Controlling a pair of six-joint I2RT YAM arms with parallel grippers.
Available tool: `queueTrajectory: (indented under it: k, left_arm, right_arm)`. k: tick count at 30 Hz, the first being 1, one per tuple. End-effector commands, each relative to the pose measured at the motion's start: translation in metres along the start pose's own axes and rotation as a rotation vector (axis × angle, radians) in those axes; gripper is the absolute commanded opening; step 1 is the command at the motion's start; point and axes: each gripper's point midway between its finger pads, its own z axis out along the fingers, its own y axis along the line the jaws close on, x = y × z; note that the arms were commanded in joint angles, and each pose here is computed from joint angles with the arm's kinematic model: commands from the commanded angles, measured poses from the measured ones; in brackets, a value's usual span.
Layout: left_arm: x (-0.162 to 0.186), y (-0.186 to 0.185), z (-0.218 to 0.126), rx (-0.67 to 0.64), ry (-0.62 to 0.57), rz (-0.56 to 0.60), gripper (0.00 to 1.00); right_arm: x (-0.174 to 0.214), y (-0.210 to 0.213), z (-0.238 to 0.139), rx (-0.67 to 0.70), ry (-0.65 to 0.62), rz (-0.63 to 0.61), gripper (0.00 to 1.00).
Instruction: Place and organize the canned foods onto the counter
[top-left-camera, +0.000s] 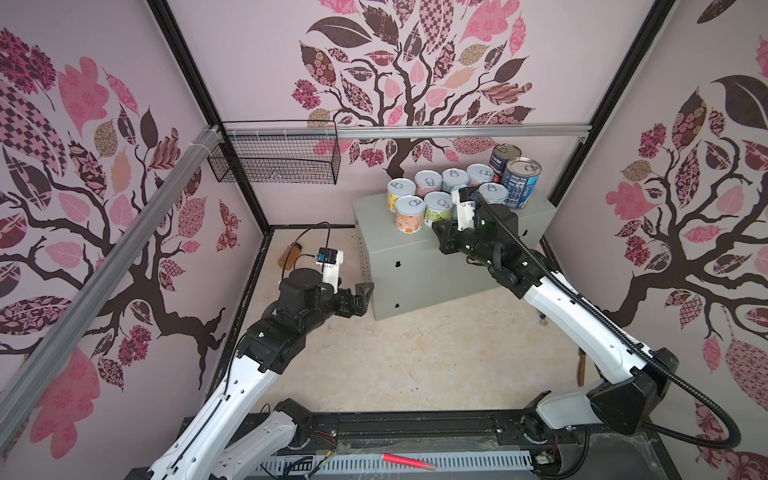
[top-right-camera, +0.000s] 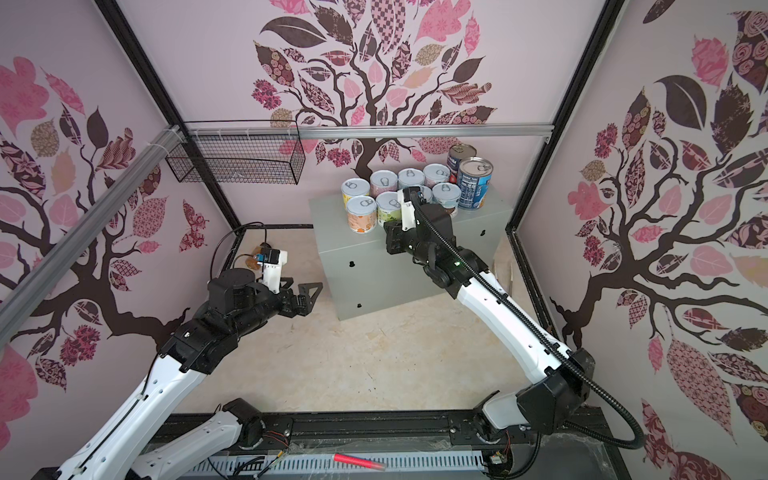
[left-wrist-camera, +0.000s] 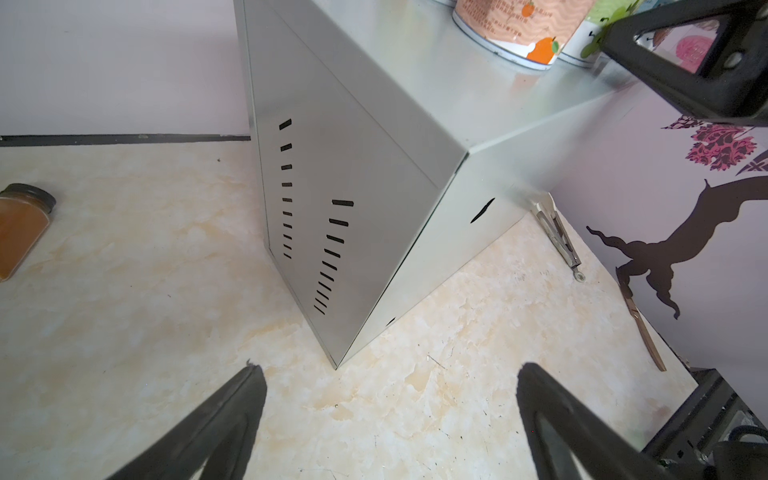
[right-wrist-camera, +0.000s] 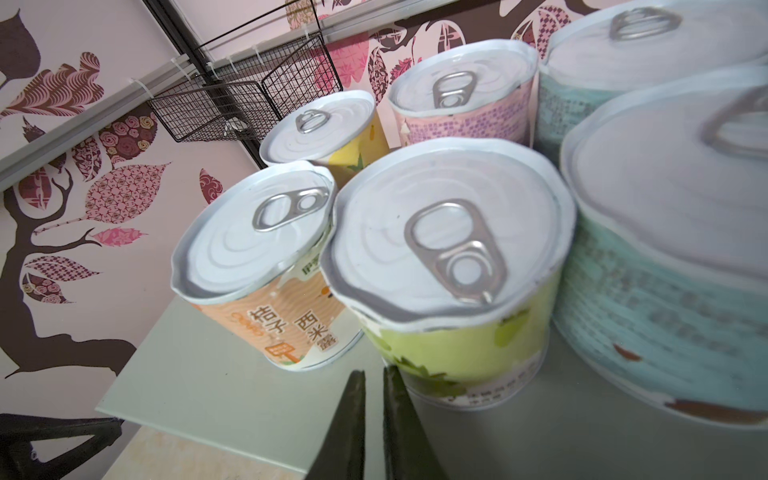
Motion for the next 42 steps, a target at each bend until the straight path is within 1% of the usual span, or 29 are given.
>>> queueTrajectory:
  k: [1, 9, 12, 14, 21, 26, 30, 33, 38, 39, 41, 42]
  left_arm:
    - [0.007, 0.003, 0.001, -0.01, 0.006, 0.016, 0.98]
    - [0.007, 0.005, 0.003, -0.019, 0.008, 0.017, 0.98]
    - [0.006, 0.006, 0.002, -0.028, 0.005, 0.017, 0.98]
    - [0.004, 0.008, 0.001, -0.037, 0.001, 0.018, 0.98]
    - [0.0, 0.022, -0.006, -0.1, -0.038, 0.002, 0.98]
    - [0.004, 0.036, -0.011, -0.153, -0.044, -0.025, 0.98]
    - [0.015, 0.052, -0.01, -0.211, -0.026, -0.049, 0.98]
    - [0.026, 0.062, -0.006, -0.255, 0.026, -0.042, 0.98]
    - [0.05, 0.088, 0.008, -0.377, 0.14, -0.035, 0.98]
    - [0.053, 0.094, 0.011, -0.398, 0.156, -0.041, 0.98]
    - [0.06, 0.107, 0.016, -0.445, 0.171, -0.061, 0.98]
    - [0.063, 0.115, 0.018, -0.462, 0.166, -0.075, 0.98]
  right_arm:
    - [-0.02, 0.002, 0.003, -0.013, -0.044, -0.003, 0.14]
    - [-0.023, 0.002, 0.004, -0.02, -0.045, -0.011, 0.15]
    - [-0.029, 0.008, 0.0, -0.046, -0.053, -0.02, 0.19]
    - [-0.032, 0.01, -0.004, -0.051, -0.058, -0.026, 0.2]
    - [-0.042, 0.013, -0.041, -0.047, -0.101, -0.018, 0.29]
    - [-0.034, 0.005, -0.077, -0.015, -0.124, -0.016, 0.37]
    - [-0.007, -0.011, -0.097, 0.046, -0.103, -0.031, 0.44]
    - [0.017, -0.029, -0.108, 0.108, -0.093, -0.05, 0.48]
    - [0.058, -0.063, -0.117, 0.237, -0.075, -0.065, 0.57]
    - [0.068, -0.073, -0.117, 0.271, -0.074, -0.061, 0.61]
    - [0.089, -0.093, -0.115, 0.352, -0.067, -0.051, 0.77]
    - [0.1, -0.105, -0.114, 0.397, -0.064, -0.048, 0.82]
